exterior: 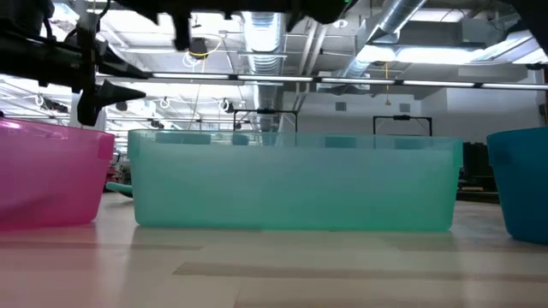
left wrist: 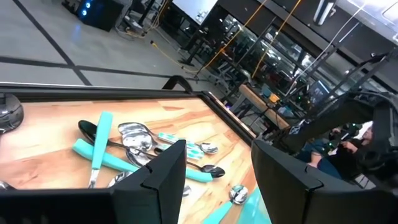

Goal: Sort silverware by color (type)

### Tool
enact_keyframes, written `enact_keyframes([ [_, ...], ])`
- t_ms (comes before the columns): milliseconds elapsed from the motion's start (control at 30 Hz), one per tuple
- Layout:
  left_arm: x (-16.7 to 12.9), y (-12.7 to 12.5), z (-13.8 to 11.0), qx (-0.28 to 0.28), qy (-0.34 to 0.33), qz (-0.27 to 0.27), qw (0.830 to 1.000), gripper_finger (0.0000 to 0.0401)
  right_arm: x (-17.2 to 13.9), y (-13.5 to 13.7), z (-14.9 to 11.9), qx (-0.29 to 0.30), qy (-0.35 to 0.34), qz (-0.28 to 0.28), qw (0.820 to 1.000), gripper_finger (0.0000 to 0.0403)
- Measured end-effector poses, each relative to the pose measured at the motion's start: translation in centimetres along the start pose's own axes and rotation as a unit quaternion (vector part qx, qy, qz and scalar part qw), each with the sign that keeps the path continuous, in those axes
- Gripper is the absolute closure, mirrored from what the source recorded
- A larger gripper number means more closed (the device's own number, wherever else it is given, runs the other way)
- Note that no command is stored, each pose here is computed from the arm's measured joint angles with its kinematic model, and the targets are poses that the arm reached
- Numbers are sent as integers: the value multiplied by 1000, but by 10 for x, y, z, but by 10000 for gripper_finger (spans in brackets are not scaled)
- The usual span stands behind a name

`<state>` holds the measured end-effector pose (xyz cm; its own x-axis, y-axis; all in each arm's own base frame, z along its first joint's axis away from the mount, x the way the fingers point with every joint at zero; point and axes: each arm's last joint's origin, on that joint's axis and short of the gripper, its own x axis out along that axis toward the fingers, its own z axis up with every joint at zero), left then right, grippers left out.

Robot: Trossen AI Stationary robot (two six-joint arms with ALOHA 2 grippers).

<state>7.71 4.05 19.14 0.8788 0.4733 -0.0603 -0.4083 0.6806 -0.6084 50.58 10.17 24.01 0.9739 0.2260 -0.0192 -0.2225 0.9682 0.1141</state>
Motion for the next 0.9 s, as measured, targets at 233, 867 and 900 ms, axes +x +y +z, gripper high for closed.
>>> enact_keyframes([
  [233, 0, 1, -1, 0, 6, 5, 1000, 234, 43, 5, -20, 3, 33, 78, 996, 355],
  [867, 0, 3, -3, 12, 18, 13, 1000, 234, 64, 1, -32, -117, 185, 74, 973, 355],
  [900, 0, 3, -3, 12, 18, 14, 1000, 234, 64, 0, -34, -118, 192, 73, 972, 355],
])
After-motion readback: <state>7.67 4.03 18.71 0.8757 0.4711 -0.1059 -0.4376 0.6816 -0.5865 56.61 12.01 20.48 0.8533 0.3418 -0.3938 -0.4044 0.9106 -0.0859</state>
